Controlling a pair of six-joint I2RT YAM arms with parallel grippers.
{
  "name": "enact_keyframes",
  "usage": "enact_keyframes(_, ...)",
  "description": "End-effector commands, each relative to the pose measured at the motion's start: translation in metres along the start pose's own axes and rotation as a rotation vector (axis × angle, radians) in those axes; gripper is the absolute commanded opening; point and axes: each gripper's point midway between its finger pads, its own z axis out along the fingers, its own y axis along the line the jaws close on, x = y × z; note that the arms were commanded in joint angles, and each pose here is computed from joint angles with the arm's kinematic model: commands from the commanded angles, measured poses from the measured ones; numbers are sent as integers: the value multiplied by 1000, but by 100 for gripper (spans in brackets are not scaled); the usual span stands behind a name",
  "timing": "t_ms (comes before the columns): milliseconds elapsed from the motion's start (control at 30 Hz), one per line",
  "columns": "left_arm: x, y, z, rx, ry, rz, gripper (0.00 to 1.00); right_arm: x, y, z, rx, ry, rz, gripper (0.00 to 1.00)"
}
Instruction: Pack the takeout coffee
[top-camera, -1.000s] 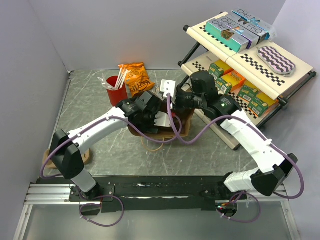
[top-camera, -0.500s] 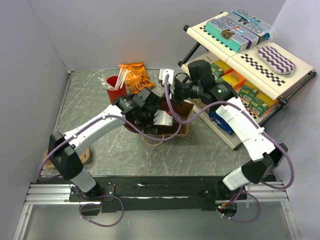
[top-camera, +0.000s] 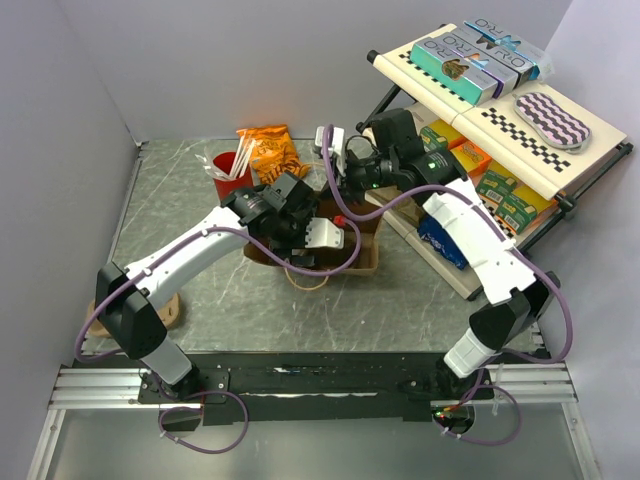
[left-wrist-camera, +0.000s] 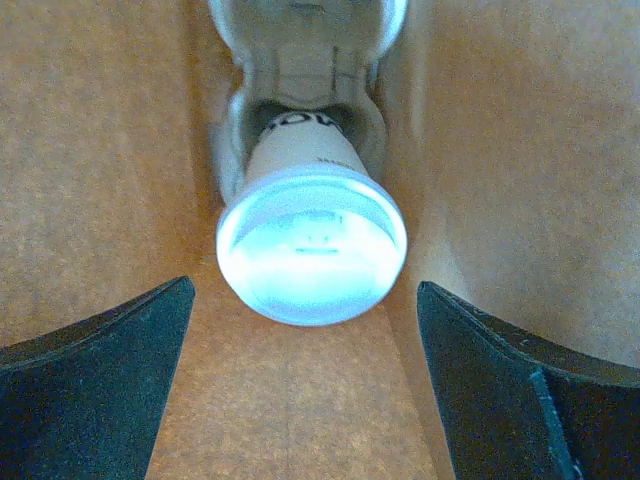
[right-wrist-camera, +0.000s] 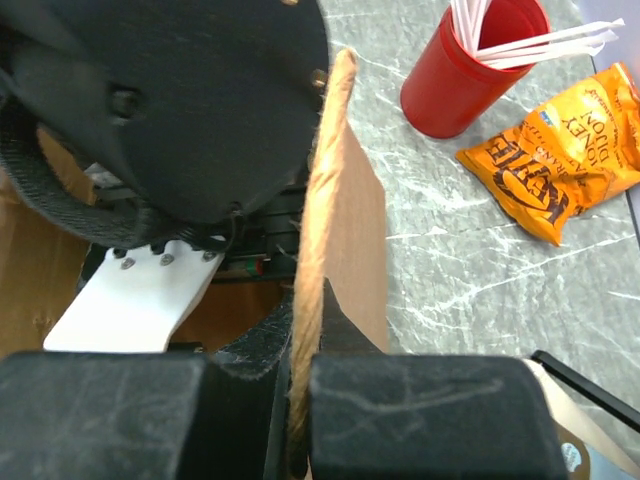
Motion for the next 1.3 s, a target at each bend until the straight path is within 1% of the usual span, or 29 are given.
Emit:
enact_keyframes(0,-36,24,-38,-102,-162,-12,99,6,-6,-1,-4,22,80,0)
enact_keyframes(133,-51,30,-53,-123,-231,-38,99,9,-11,0,-2,26,94,0)
enact_keyframes(267,-70,23,-63,-74,-319,-58,99,10,-13,2,-13,29,108,0)
enact_keyframes(433,-73,14,-64,-34,-349,-54,100,13,-15,5,-18,32,132,0)
enact_keyframes(533,-75,10,-67,-17,-368,-50,99,14,-24,4,8,34,154,0)
enact_keyframes(633,-82,12,-77,-25,-421,-65,99,20,-32,4,18,35,188,0)
enact_keyframes(733,-91,24,-94,-68,-488,-85,99,22,-39,3,22,29,210,0)
enact_keyframes(833,-98,37,-114,-118,-551,-100,99,26,-50,2,34,29,237,0)
enact_keyframes(1000,-106,74,-178,-261,-719,-208,99,30,-64,3,42,21,267,0)
enact_keyframes(1033,-110,85,-194,-299,-774,-255,99,29,-66,2,46,18,265,0)
enact_keyframes(1067,-106,95,-214,-353,-813,-284,99,27,-69,2,52,11,258,0)
enact_keyframes(1100,-105,102,-224,-385,-840,-310,99,29,-71,3,52,13,261,0)
enact_keyframes(1133,-104,108,-235,-402,-872,-376,100,25,-72,2,58,5,250,0)
enact_keyframes(1167,-99,122,-255,-479,-909,-394,99,25,-74,2,61,3,248,4)
enact_keyframes(1267,-85,143,-276,-587,-927,-483,99,20,-79,0,73,-7,232,18)
